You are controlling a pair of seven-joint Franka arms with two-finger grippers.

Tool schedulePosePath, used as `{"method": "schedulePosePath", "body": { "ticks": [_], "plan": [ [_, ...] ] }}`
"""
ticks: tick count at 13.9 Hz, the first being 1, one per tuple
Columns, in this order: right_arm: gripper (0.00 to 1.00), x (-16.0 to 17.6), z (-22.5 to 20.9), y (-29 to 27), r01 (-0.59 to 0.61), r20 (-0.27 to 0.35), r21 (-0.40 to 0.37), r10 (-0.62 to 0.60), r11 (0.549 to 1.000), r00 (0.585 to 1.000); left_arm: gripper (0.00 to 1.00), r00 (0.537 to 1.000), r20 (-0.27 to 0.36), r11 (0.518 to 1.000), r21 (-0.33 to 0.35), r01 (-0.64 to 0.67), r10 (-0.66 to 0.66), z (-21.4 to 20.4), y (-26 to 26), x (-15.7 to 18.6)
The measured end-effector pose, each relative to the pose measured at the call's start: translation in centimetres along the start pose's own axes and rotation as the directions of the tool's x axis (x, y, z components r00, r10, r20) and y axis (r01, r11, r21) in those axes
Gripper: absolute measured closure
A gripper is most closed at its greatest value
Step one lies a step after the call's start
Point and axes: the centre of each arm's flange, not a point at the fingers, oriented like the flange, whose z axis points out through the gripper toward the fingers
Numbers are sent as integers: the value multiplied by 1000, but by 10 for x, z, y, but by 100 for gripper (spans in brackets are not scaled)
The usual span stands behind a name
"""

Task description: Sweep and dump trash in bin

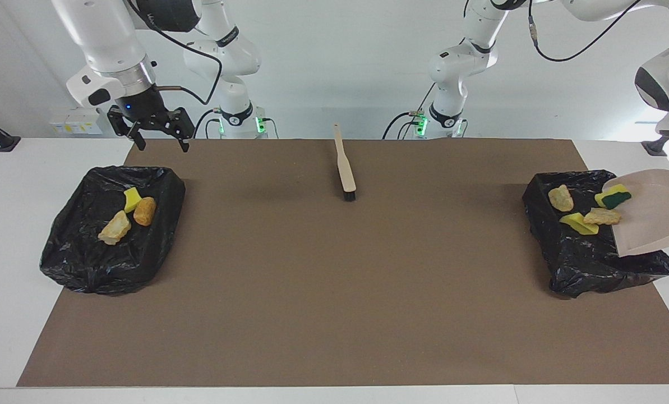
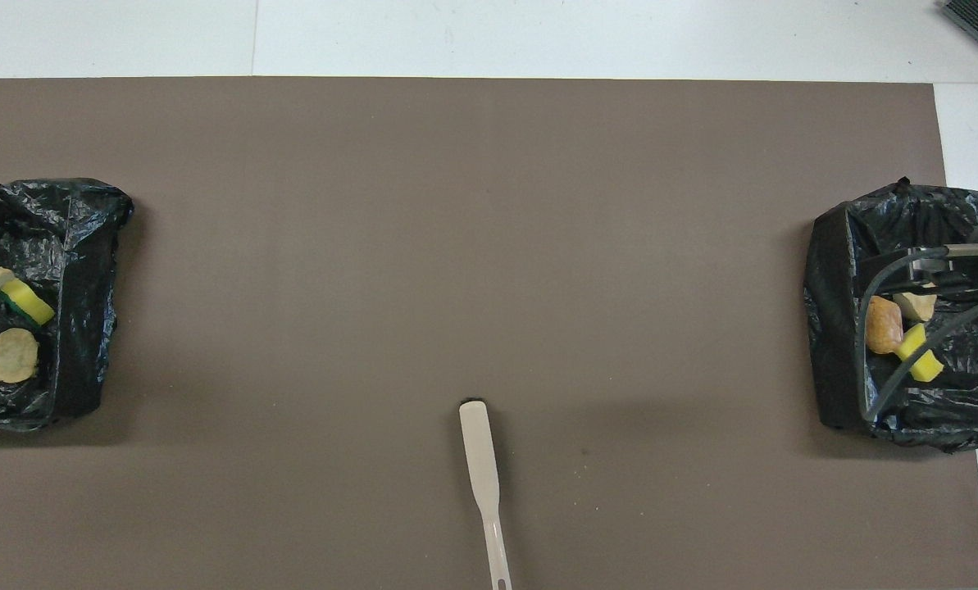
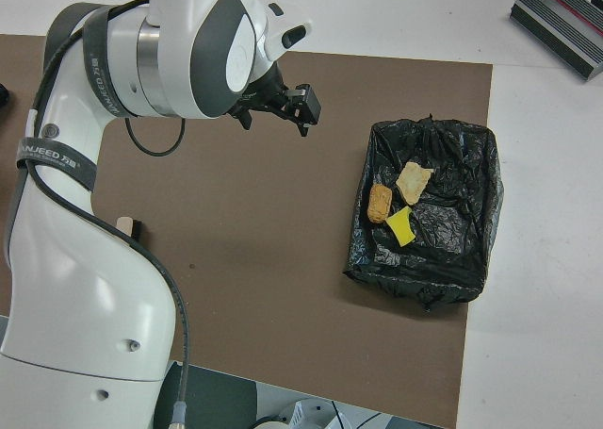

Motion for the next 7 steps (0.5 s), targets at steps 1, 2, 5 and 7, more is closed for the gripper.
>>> {"method": "schedulePosePath", "body": {
  "ticks": [1, 2, 5, 7],
  "plan": [
    [0, 0, 0, -1, 2, 0, 0, -2, 1000, 1000, 69, 1000, 13, 1000, 24, 2, -2, 0, 0, -3],
    [0, 0, 0, -1, 2, 0, 0, -2, 1000, 1000, 69, 999, 33, 999, 51, -2, 0, 1, 0, -7],
    [0, 0, 0, -1, 2, 0, 0, -2, 1000, 1000, 69, 995, 92, 995, 91, -35, 27, -3, -3, -12],
    [0, 0, 0, -1, 2, 0, 0, -2, 1000, 1000, 69, 995, 99, 994, 100, -40, 30, -8, -7, -11]
  ]
}}
